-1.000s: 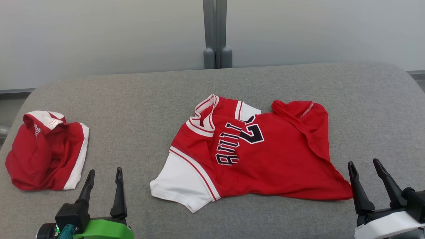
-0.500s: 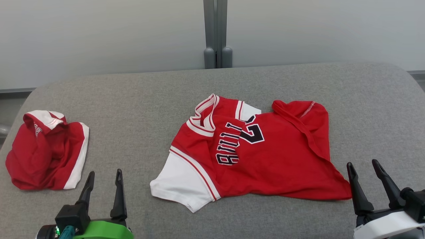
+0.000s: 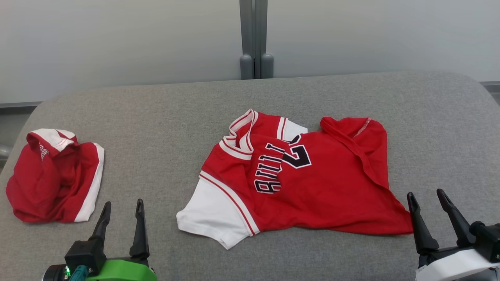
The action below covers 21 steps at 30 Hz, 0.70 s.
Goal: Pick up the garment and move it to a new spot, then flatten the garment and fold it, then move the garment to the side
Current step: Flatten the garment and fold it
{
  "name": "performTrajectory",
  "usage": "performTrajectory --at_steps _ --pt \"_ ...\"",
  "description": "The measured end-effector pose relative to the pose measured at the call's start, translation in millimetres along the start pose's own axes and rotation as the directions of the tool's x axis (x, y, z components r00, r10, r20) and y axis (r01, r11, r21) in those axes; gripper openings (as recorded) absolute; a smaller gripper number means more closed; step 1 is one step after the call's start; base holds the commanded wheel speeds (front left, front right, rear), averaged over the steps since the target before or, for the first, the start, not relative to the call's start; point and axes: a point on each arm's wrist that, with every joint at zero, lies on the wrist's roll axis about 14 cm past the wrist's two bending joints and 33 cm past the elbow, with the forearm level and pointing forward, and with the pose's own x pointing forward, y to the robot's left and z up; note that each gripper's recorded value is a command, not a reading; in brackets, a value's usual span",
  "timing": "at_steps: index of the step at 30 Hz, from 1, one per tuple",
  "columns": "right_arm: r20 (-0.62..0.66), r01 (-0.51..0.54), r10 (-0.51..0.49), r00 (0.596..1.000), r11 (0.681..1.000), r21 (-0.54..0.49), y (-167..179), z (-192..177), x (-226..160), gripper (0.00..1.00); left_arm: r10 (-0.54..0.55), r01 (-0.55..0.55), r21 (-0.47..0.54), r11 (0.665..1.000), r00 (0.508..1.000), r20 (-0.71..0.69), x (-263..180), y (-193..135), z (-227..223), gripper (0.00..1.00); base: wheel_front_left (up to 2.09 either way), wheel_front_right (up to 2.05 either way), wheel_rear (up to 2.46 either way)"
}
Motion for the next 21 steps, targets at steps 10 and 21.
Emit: performTrajectory --at_steps 10,21 --pt "-0.018 0.001 -0.001 1.0 1.0 0.001 -0.7 -5.7 0.2 1.0 0.004 -0.004 -0.001 1.0 1.0 -0.011 -0.6 1.1 -3.4 1.0 0.0 0.0 0.0" --pt "-0.088 -0.033 0.026 0.996 0.996 -0.083 -13.9 -13.9 25.0 1.0 -0.079 0.078 0.048 0.996 0.997 0.007 29.7 -12.0 7.7 1.0 0.0 0.0 0.0"
